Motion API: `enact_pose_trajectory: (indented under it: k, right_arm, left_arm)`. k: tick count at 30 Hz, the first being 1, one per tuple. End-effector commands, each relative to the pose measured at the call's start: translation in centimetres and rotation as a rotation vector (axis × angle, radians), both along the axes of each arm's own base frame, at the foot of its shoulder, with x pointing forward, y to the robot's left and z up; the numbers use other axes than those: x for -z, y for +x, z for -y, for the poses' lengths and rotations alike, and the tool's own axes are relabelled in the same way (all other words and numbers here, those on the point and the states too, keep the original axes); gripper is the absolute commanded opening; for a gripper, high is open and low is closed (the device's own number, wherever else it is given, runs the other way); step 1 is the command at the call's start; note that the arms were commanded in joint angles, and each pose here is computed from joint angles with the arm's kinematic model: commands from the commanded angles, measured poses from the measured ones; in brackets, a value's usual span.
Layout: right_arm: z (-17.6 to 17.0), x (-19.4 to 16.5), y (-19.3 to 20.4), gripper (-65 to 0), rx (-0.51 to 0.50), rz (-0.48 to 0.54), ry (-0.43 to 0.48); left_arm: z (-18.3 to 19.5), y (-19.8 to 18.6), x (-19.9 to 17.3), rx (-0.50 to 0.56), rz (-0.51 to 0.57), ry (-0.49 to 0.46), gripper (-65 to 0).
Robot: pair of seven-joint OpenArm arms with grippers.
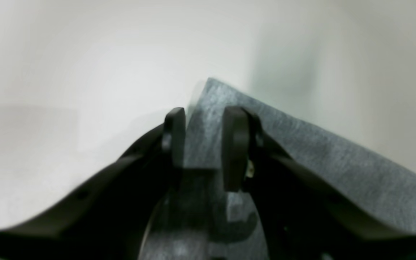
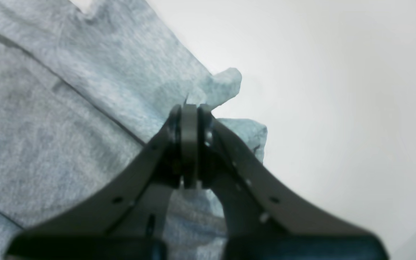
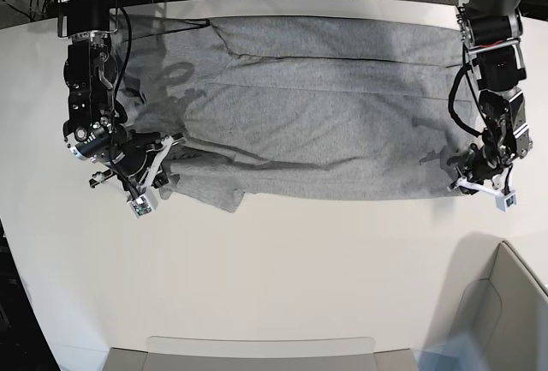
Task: Fold the T-shirt properly
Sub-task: 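Lift the hem and fold it toward the collar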
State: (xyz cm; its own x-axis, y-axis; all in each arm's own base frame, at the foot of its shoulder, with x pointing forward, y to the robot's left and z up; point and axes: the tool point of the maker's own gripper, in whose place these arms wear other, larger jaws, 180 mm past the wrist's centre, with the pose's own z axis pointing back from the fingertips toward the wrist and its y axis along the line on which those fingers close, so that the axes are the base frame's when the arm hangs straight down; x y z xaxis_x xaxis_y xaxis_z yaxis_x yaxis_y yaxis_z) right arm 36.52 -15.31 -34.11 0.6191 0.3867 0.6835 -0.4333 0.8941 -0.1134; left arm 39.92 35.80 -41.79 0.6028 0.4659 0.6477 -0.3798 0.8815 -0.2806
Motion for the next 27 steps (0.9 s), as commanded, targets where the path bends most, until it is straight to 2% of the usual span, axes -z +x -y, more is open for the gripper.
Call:
enact_pose_trajectory:
  k: [1, 5, 7, 10, 13, 16, 19, 23, 27]
  right_arm:
    - [0.0, -1.8, 1.1, -65.0, -0.006, 0.059, 0.007]
    - [0.1, -1.8, 1.1, -65.0, -0.006, 0.059, 0.005]
    - [0.1, -1.8, 1.1, -65.0, -0.006, 0.059, 0.007]
    - [0.1, -1.9, 1.1, -65.0, -0.007, 0.061, 0.007]
    - [0.1, -1.9, 1.1, -65.0, -0.007, 0.062, 0.005]
    - [0.1, -1.8, 1.1, -65.0, -0.007, 0.06, 0.005]
    - [0.1, -1.9, 1.1, -65.0, -0.007, 0.061, 0.006]
    - [0.1, -2.0, 1.2, -65.0, -0.007, 0.064, 0.006]
    - [0.0, -2.0, 1.3, -65.0, -0.007, 0.067, 0.009]
  left_arm:
    - [-1.0, 0.8, -1.3, -0.011, 0.031, 0.01, -47.3]
    - [-0.8, 0.1, -0.2, -0.016, -0.003, -0.013, -46.6]
    - [0.5, 0.0, 0.3, 0.041, -0.036, -0.018, -45.9]
    - [3.0, 0.1, 0.6, 0.188, -0.046, -0.02, -45.9]
    - [3.5, 0.3, 0.3, 0.217, -0.039, -0.002, -46.3]
    - [3.7, -0.4, 0.9, 0.223, -0.065, -0.008, -51.9]
    - [3.6, -0.7, 1.2, 0.225, -0.072, -0.002, -63.9]
    - [3.4, -0.5, 1.0, 0.217, -0.057, 0.001, -65.0]
    - [2.6, 0.3, -0.1, 0.193, 0.009, 0.023, -65.0]
